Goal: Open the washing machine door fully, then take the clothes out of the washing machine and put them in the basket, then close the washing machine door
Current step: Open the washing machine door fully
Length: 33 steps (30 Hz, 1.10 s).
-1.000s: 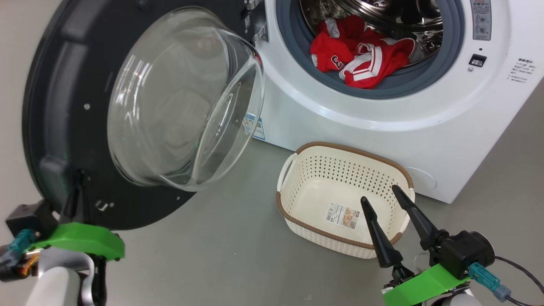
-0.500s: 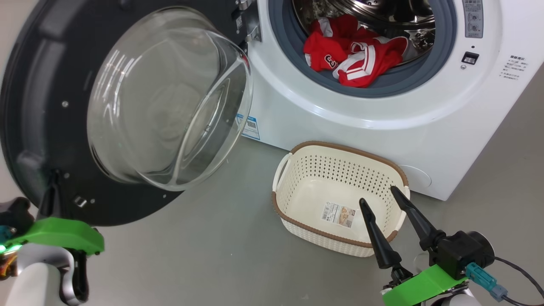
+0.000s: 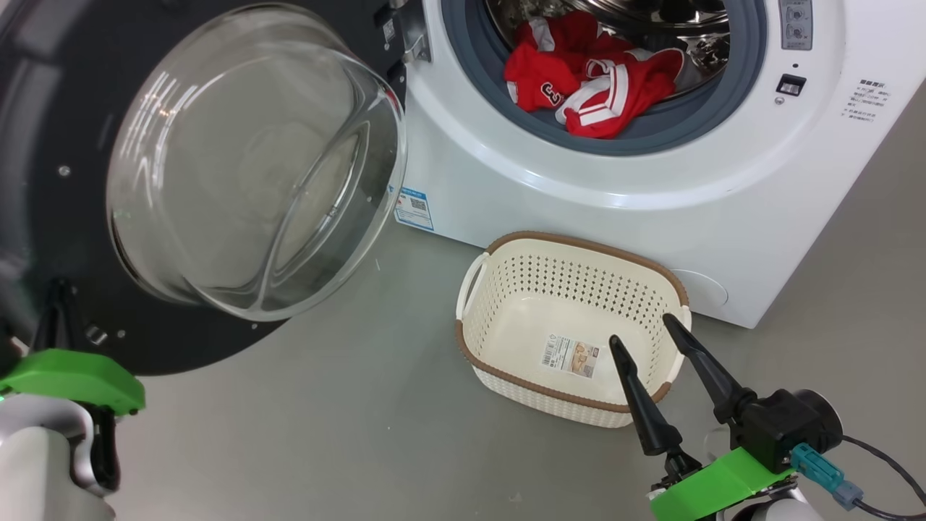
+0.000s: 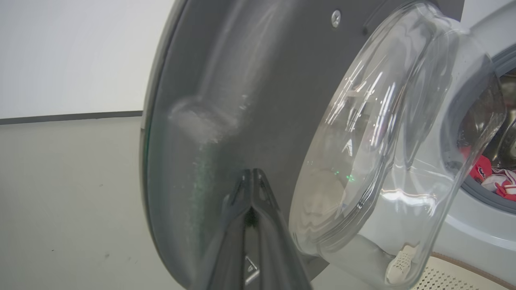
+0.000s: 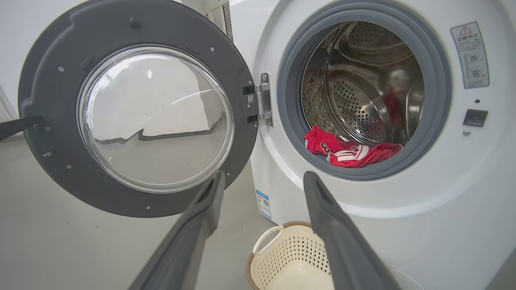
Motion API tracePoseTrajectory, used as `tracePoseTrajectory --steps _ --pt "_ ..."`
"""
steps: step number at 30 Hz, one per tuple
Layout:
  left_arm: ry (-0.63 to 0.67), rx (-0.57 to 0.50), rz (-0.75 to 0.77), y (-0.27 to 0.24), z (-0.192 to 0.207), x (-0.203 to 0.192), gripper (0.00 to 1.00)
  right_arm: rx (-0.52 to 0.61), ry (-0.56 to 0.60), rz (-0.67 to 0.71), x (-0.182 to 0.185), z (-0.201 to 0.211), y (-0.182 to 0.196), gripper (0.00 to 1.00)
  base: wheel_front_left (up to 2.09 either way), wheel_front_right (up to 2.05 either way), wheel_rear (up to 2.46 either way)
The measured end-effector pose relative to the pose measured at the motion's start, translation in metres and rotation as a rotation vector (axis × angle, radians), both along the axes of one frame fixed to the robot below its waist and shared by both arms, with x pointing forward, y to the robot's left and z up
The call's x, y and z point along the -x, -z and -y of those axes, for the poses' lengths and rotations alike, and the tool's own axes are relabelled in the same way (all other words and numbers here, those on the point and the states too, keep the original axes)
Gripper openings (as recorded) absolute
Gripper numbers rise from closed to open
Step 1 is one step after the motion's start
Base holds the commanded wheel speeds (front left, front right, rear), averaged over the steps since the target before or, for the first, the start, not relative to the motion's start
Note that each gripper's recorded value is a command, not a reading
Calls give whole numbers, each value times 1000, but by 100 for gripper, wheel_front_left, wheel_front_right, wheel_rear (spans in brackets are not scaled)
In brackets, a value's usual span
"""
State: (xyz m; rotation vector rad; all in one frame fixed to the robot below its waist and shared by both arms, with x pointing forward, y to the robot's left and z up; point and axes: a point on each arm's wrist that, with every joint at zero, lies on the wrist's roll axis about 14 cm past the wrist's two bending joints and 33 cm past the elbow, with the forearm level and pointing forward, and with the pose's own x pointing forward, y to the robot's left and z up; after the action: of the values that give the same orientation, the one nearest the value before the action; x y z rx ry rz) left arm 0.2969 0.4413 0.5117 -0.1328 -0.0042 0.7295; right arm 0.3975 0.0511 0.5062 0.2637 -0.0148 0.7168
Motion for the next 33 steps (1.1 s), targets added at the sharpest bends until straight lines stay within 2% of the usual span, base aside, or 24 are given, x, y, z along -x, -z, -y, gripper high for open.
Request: tracePoseTrajectory --steps 12,25,26,27,33 --pt "-5 -11 -7 -3 -4 -9 0 5 24 -5 -3 9 1 100 0 0 0" --pt "35 -41 109 -23 19 -12 0 -5 47 5 -2 16 -3 100 0 0 0" --pt "42 -48 113 -24 22 -12 31 -6 52 4 -2 17 -3 100 0 0 0" --pt "55 -62 127 -27 30 -13 100 -11 65 1 -3 21 -3 100 0 0 0" --pt "129 -91 209 -47 54 -24 100 -10 108 3 -8 34 -3 100 0 0 0"
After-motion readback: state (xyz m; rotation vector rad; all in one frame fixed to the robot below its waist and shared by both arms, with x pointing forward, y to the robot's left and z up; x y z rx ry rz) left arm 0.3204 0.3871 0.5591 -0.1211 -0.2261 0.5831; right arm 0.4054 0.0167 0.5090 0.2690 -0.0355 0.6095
